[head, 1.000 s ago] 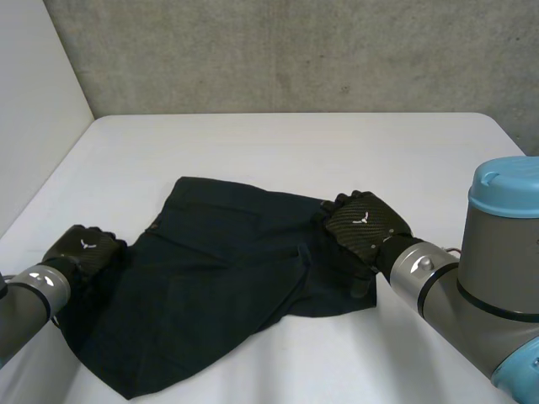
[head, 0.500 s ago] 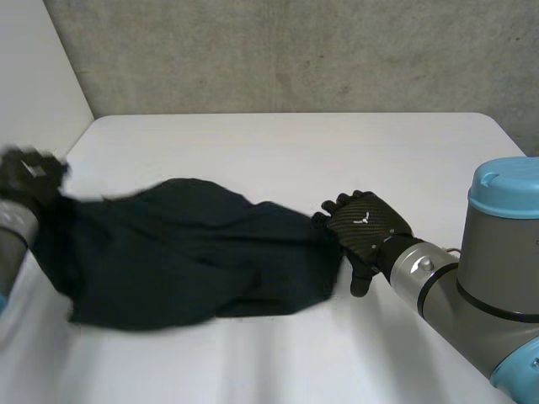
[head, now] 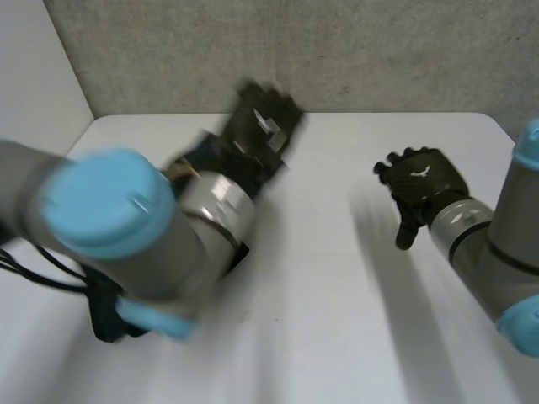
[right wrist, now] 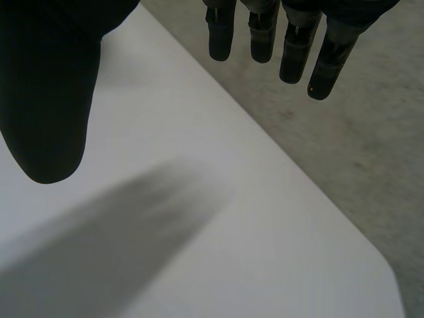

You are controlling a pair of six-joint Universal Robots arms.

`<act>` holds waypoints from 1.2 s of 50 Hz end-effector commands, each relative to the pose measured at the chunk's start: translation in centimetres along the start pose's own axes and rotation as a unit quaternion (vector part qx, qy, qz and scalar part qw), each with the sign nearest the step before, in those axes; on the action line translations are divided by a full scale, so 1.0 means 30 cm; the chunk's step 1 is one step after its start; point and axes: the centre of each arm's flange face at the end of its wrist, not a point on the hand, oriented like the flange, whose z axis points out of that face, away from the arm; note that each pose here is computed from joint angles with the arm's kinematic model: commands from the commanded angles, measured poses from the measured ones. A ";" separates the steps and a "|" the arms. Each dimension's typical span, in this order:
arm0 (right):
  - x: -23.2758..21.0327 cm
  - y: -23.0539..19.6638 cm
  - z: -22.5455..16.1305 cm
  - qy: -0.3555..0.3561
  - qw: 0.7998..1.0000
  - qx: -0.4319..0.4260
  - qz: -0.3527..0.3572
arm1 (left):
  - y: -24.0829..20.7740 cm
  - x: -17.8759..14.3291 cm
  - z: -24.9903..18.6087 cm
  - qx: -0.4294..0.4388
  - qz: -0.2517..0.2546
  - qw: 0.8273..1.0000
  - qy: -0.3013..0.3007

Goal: Fold the shorts.

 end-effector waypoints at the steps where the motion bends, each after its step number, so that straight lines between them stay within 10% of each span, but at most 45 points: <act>1: 0.108 -0.002 0.037 0.044 0.999 0.001 0.011 | 0.008 0.286 -0.168 -0.022 -0.006 0.992 0.123; 7: 0.123 -0.009 0.042 0.045 0.999 0.004 0.010 | -0.050 0.306 -0.215 -0.007 -0.003 0.991 0.133; 15: 0.081 -0.011 0.027 -0.018 1.000 0.007 0.008 | 0.017 0.014 -0.190 -0.101 0.005 0.995 0.001; 29: -0.142 0.038 -0.095 -0.202 0.979 -0.031 0.017 | 0.256 -0.171 -0.352 -0.278 -0.054 0.958 -0.040; 43: -0.288 0.101 -0.004 -0.193 0.979 0.032 0.048 | 0.416 -0.228 -0.399 -0.353 -0.086 0.931 -0.028; 60: -0.233 0.052 0.077 -0.106 0.992 0.042 0.043 | 0.428 -0.201 -0.322 -0.315 -0.079 0.946 -0.025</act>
